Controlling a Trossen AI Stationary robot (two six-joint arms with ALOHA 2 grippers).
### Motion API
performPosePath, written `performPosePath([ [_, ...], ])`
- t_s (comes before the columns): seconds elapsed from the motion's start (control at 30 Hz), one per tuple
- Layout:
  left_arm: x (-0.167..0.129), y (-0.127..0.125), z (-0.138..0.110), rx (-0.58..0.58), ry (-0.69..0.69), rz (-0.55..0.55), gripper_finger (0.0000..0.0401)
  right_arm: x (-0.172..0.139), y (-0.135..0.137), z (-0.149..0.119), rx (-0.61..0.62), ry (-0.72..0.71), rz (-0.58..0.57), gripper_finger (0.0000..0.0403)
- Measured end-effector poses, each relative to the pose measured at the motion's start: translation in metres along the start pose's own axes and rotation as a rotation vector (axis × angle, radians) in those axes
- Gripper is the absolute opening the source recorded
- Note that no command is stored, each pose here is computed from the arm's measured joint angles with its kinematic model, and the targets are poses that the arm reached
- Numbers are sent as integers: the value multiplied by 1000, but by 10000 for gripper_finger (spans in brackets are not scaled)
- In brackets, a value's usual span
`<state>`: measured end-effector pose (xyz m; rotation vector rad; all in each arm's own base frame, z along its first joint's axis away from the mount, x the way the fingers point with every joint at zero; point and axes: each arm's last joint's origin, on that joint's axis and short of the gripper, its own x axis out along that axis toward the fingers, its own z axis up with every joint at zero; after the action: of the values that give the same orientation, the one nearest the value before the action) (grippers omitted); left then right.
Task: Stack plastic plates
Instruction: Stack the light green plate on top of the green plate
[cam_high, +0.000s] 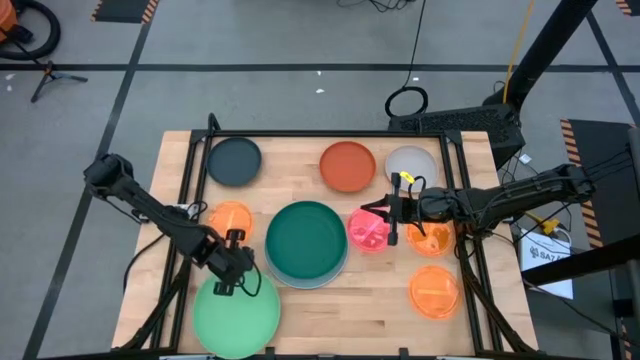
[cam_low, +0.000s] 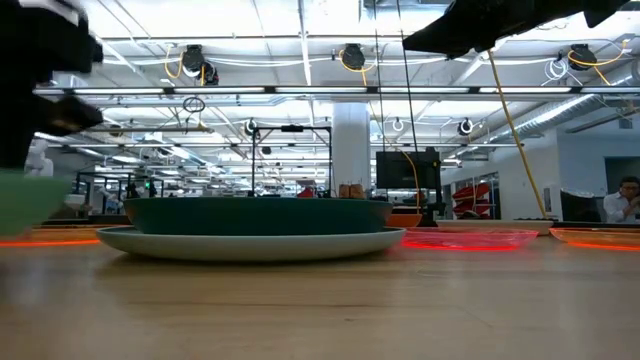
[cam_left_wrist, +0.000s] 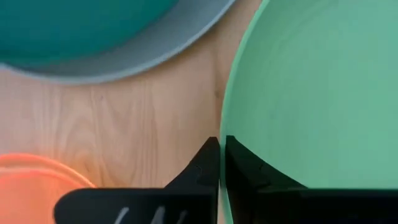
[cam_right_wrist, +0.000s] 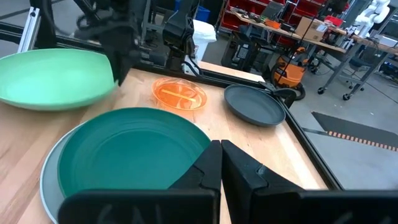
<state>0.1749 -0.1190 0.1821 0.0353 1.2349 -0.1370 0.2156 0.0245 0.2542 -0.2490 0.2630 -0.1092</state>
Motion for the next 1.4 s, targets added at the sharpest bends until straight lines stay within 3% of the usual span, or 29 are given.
performPosePath([
  [0.13,-26,1,6,6,-59,4,10,0,0,0,0,0,0,2],
  [0.4,-76,10,24,-48,-302,41,10,0,0,1,2,-6,-1,2],
  [0.6,-100,47,42,-400,-473,209,11,0,0,2,5,-15,-3,2],
  [0.7,-99,68,46,-561,-492,283,11,0,0,2,3,-15,-3,2],
  [0.83,-90,94,53,-653,-457,368,11,0,0,2,4,-20,-4,2],
  [1.03,-73,119,67,-658,-414,358,12,0,0,2,3,-19,-4,2],
  [1.4,-48,126,77,-636,-334,379,21,0,0,1,0,-14,-3,2],
])
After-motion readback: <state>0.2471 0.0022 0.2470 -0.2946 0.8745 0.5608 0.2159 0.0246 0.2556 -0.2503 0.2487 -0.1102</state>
